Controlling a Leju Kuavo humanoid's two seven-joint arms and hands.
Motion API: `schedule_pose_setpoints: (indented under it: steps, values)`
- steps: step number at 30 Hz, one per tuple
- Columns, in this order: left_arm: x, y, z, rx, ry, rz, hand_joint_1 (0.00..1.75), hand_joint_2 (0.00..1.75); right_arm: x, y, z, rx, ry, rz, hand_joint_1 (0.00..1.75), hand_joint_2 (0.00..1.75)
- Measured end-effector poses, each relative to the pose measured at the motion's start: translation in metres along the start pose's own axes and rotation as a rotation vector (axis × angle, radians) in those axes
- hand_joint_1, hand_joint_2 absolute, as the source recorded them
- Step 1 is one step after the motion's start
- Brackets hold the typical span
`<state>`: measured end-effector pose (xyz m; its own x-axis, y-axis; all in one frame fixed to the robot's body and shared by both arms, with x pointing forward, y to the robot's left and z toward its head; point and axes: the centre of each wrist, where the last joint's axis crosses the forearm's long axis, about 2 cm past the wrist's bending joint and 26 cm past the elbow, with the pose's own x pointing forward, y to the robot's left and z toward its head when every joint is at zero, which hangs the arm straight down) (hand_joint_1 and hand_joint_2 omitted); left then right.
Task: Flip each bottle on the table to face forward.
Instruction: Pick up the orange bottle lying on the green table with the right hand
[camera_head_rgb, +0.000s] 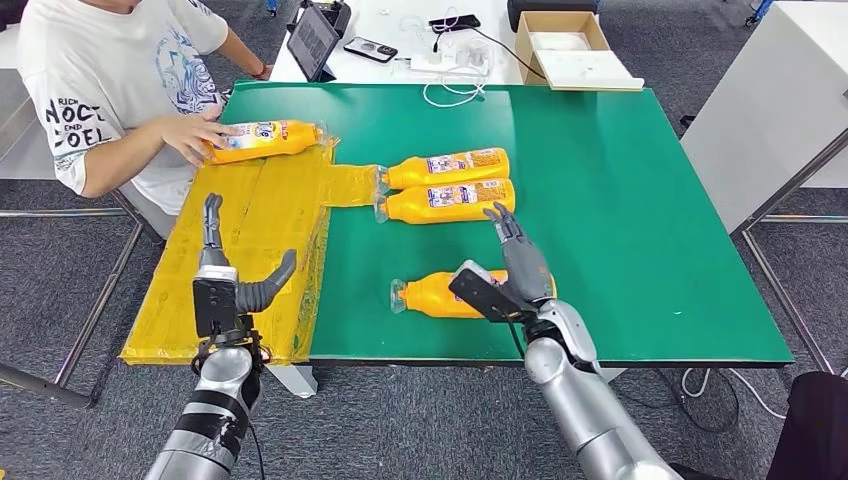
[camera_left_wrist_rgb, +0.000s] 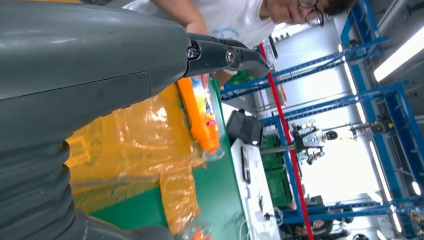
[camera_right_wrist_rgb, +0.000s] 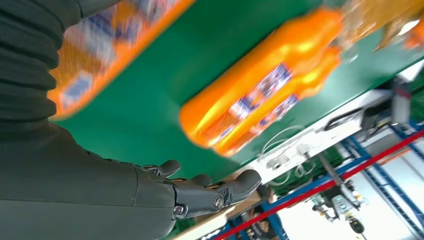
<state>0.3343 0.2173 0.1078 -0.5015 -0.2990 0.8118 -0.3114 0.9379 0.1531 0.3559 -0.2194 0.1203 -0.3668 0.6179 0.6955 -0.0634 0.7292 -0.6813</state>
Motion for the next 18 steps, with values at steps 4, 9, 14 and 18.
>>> schedule_pose_setpoints:
  steps: [4, 9, 14, 18]
  values:
    - [0.002, -0.006, 0.007, -0.032, -0.002, 0.005, 0.0, 1.75, -0.009, -0.013, -0.009, 0.012, 0.038, 0.031, 0.0, 1.75]
    - [0.003, -0.01, 0.011, -0.053, 0.005, 0.024, 0.0, 1.75, -0.021, -0.015, -0.015, 0.128, 0.115, 0.035, 0.0, 1.75]
    - [0.004, -0.011, 0.012, -0.058, 0.011, 0.042, 0.0, 1.75, -0.033, -0.013, -0.016, 0.245, 0.165, 0.003, 0.0, 1.75]
    - [0.003, -0.012, 0.013, -0.062, 0.014, 0.046, 0.0, 1.75, -0.037, -0.013, -0.018, 0.309, 0.162, -0.041, 0.0, 1.75]
